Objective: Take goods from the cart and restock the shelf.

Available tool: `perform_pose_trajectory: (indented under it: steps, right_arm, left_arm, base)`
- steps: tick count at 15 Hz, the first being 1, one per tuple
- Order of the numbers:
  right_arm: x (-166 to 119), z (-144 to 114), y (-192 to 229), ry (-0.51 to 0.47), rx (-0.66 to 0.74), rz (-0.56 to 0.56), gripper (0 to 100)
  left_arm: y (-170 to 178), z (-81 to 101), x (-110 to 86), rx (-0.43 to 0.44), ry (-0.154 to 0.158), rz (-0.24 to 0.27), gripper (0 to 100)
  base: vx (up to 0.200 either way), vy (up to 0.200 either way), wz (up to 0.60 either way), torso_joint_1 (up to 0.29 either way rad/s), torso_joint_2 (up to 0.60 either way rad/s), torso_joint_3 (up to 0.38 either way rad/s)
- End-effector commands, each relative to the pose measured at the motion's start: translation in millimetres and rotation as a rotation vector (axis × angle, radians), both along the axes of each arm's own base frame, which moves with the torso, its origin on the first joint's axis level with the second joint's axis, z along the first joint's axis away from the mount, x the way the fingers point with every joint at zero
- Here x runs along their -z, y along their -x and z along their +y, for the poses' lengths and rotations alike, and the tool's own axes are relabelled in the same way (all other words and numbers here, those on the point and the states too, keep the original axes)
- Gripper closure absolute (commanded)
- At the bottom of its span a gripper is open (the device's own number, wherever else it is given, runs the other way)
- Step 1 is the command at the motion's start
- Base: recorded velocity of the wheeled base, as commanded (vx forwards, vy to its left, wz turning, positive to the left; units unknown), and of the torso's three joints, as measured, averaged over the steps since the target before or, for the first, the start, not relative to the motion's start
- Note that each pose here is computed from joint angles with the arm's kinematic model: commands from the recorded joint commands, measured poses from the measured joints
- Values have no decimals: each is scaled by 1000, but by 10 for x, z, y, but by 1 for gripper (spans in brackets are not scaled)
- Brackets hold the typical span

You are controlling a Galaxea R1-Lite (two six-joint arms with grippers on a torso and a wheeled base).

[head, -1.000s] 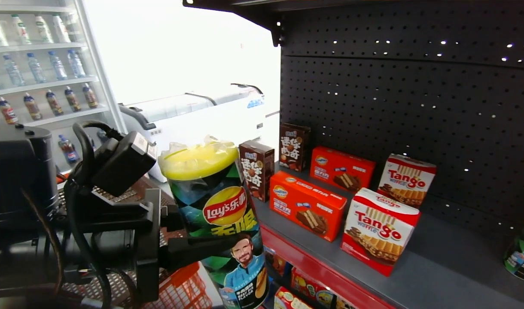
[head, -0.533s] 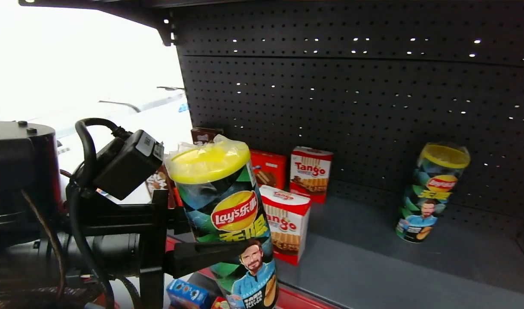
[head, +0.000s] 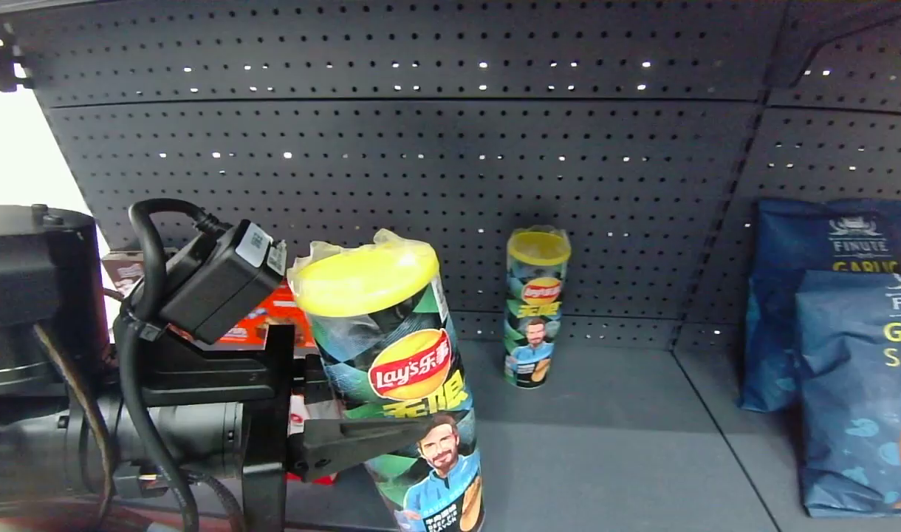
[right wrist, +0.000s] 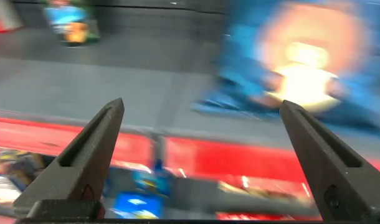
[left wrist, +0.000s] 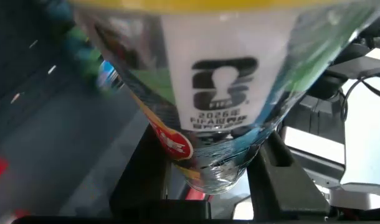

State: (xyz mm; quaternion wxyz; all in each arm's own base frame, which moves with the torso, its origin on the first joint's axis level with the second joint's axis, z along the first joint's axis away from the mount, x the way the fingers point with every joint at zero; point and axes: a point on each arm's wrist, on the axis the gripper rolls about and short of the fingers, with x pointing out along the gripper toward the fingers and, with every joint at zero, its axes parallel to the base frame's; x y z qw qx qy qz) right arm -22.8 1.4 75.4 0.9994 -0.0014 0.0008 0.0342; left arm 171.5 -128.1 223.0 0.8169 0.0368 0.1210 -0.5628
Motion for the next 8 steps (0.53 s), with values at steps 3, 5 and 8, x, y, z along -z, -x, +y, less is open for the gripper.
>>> perform_pose_trajectory:
  steps: [3,5,8]
  right_arm:
    - [0,0,0,0,-1,0,0]
    - [0,0,0,2,-1,0,0]
    - [0,0,0,0,-1,0,0]
  left_arm:
    - [-11,4,16,-6,-4,6,100]
    - [-10,9,13,-8,-3,5,100]
    - [-9,13,26,-9,-6,9,100]
  base:
    - [0,0,0,0,0,0]
    - [0,0,0,0,0,0]
    - [0,0,0,0,0,0]
